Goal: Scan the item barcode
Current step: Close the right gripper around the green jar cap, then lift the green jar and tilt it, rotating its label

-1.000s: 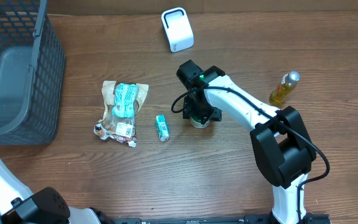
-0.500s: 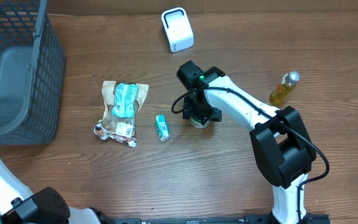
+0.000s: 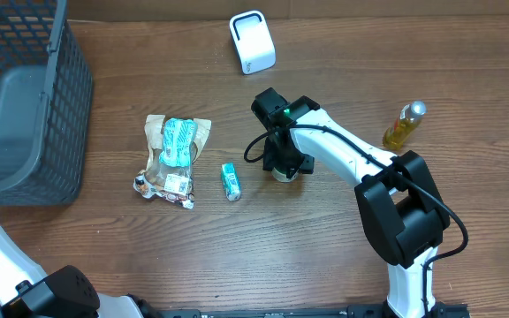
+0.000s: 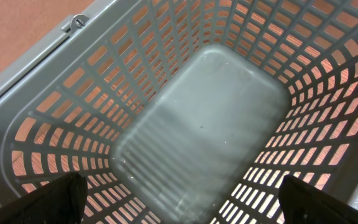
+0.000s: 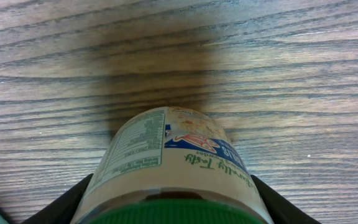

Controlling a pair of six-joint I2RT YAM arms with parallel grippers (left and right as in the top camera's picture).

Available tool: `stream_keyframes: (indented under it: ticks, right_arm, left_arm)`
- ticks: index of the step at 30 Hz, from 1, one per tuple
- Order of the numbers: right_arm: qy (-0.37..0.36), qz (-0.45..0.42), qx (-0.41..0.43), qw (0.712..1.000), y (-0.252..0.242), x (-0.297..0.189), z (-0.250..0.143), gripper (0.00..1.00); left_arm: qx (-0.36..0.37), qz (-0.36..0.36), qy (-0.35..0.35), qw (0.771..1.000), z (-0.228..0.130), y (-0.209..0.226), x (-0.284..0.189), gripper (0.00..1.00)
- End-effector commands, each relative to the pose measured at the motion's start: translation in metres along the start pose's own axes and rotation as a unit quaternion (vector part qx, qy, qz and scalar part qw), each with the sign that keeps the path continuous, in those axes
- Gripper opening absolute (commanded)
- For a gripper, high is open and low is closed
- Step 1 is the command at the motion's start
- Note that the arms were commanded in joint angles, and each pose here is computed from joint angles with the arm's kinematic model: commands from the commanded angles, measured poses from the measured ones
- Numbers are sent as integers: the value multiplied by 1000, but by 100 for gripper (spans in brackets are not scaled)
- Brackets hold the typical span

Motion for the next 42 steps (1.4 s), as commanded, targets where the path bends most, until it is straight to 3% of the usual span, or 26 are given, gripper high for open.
stream_keyframes:
  ticks: [1, 22, 23, 25, 27, 42]
  right_arm:
    - [7, -14, 8, 1000, -7, 3, 0, 53]
    - [26, -33, 10, 999, -10, -40, 3, 47]
    - [27, -34, 11, 999, -10, -42, 3, 44]
    - [34, -29, 11, 999, -9, -46, 2, 30]
    - [55, -14, 12, 998, -5, -47, -3, 25]
    - [224, 71, 29, 972, 9, -59, -43, 25]
  left_arm:
    - [10, -4, -6, 1000, 4, -1, -1, 100]
    - [10, -4, -6, 1000, 4, -1, -1, 99]
    - [10, -4, -6, 1000, 4, -1, -1, 100]
    - [10, -4, -6, 1000, 4, -1, -1, 100]
    - [10, -4, -6, 1000, 4, -1, -1, 100]
    - [10, -4, -6, 1000, 4, -1, -1, 100]
Point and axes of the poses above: each gripper's point midway between its finger pads, its own x axis out along the fingers, its own y axis along the line the jaws close on, z = x × y, the point moved 6 cm from there along -x, back along the fingers, and after that the axes turned 10 degrees about x, right-handed, at the moved point
